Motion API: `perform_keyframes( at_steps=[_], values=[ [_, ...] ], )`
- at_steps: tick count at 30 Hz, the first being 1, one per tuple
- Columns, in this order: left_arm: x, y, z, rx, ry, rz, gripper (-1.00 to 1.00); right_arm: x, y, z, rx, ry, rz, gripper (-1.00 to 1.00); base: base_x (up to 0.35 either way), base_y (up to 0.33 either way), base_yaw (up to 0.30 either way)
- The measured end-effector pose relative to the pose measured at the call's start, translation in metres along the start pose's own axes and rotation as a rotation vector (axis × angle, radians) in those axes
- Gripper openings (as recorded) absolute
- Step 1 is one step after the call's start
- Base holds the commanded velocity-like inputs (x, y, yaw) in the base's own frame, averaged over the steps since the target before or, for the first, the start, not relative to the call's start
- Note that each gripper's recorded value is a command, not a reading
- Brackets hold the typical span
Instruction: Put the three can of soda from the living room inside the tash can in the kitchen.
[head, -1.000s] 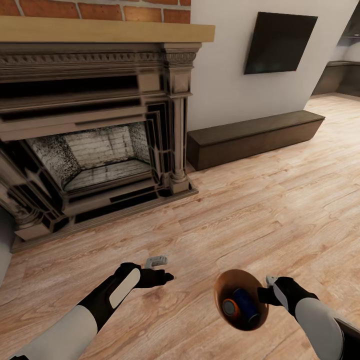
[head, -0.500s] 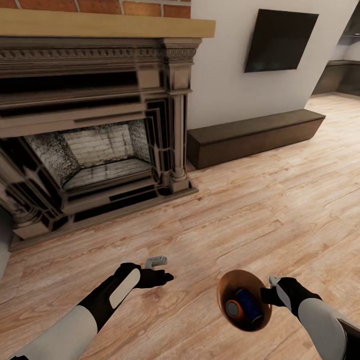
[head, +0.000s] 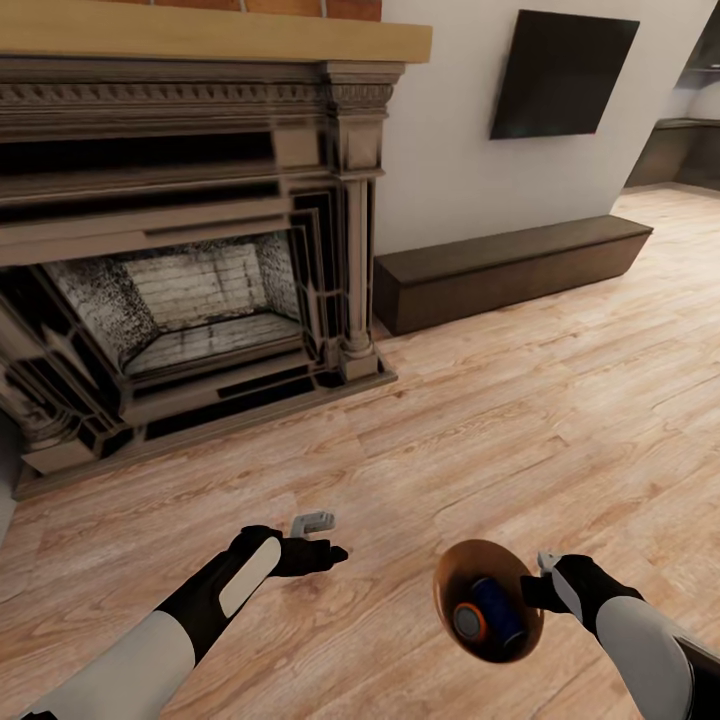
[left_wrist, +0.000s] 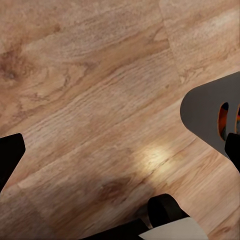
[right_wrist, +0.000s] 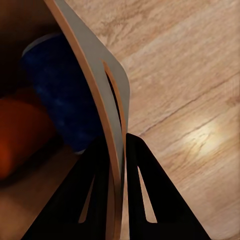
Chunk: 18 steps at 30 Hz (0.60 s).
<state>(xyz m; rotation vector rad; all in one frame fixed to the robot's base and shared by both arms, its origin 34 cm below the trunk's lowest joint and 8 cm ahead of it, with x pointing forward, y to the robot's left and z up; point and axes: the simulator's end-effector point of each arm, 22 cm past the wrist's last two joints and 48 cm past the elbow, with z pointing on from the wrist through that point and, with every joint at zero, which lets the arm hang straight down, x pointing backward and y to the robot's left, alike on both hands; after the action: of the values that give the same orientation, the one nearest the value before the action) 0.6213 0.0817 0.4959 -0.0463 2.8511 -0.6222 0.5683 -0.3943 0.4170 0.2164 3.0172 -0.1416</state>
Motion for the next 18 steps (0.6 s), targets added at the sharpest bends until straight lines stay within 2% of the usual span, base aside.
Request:
perform_keyframes(
  at_steps=[18],
  values=[
    [0.013,0.014,0.03,0.0,0.0,0.001,1.0,0.009,0.003,0.034,-0.001,0.0,-0.001,-1.0,0.0,0.0,0.0]
  ],
)
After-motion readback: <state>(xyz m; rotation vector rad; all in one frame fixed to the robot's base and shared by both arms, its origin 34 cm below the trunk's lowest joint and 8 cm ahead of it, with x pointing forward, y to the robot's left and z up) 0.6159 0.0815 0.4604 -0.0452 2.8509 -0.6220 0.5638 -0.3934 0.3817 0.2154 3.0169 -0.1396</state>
